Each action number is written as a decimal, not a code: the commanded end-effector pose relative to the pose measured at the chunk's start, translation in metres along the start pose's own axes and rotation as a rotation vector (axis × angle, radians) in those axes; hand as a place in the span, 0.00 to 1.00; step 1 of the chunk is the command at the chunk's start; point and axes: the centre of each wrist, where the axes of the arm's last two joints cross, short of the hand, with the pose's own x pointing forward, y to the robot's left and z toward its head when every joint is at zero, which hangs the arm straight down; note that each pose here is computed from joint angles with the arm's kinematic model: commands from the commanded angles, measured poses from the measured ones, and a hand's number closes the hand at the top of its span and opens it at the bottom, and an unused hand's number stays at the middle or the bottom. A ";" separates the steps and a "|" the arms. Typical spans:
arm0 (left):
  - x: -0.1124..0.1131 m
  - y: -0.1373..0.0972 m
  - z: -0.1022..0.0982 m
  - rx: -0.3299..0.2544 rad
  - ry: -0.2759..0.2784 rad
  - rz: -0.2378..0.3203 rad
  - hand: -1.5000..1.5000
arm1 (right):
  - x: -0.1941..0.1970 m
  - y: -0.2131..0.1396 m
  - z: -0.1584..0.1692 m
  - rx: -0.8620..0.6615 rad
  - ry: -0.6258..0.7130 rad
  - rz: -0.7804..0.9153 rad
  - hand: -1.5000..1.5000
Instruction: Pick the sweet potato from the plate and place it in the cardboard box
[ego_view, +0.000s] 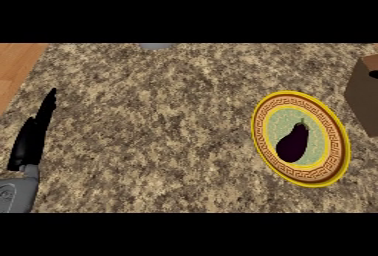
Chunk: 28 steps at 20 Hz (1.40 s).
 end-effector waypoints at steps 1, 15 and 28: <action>-0.006 0.004 0.009 -0.029 0.013 -0.001 0.50 | 0.001 0.008 -0.001 -0.006 0.000 -0.051 0.00; -0.012 0.003 0.006 0.017 0.013 0.008 0.50 | -0.030 -0.046 0.012 -0.313 -0.136 -0.387 0.00; -0.018 0.008 0.016 0.034 0.033 -0.005 0.50 | -0.107 -0.150 0.076 -0.380 -0.081 -0.441 0.00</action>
